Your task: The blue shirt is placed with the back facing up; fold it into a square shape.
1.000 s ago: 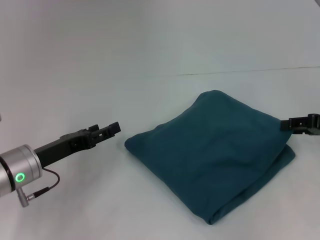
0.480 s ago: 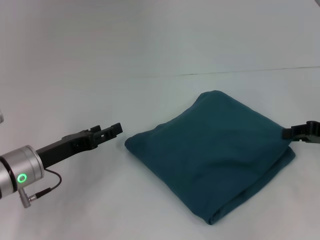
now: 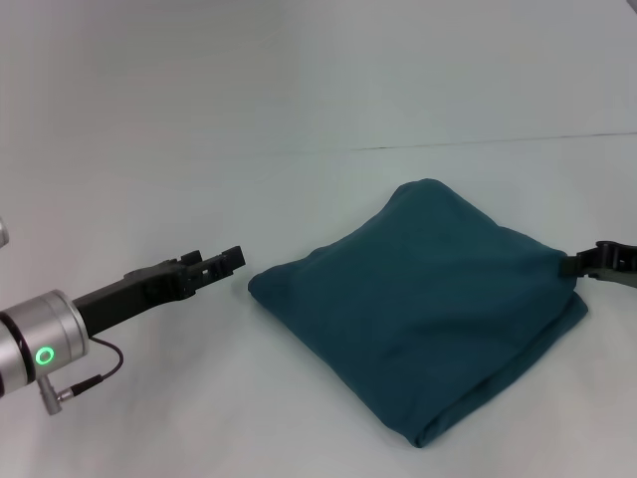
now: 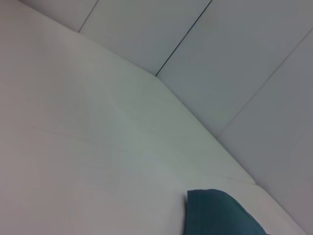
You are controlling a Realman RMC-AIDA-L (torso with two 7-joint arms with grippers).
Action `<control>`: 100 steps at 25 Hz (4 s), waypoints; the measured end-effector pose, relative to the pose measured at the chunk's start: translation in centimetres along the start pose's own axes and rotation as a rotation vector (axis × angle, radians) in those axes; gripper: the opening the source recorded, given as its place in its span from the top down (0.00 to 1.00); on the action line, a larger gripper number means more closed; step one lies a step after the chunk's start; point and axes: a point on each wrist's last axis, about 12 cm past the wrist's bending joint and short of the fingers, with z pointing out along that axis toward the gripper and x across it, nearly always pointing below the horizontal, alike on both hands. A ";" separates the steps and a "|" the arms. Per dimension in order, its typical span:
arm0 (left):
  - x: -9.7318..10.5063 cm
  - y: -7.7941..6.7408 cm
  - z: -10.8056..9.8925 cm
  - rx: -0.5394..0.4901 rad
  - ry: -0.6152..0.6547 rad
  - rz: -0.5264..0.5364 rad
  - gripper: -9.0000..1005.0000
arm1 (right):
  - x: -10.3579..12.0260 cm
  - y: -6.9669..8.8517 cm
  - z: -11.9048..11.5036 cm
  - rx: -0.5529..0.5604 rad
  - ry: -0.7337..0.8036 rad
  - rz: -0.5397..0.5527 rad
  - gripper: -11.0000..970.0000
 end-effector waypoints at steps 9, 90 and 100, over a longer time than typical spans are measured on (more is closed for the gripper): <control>0.0 0.0 0.0 -0.001 -0.005 0.000 0.13 | 0.4 0.2 0.9 0.010 -0.002 -0.003 0.97; 0.1 0.2 0.0 -0.017 -0.012 -0.009 0.13 | 1.4 8.3 9.5 -0.052 0.037 -0.416 0.97; 0.2 0.3 -0.1 -0.028 -0.013 -0.012 0.13 | 0.8 9.2 9.4 -0.113 -0.043 -0.449 0.96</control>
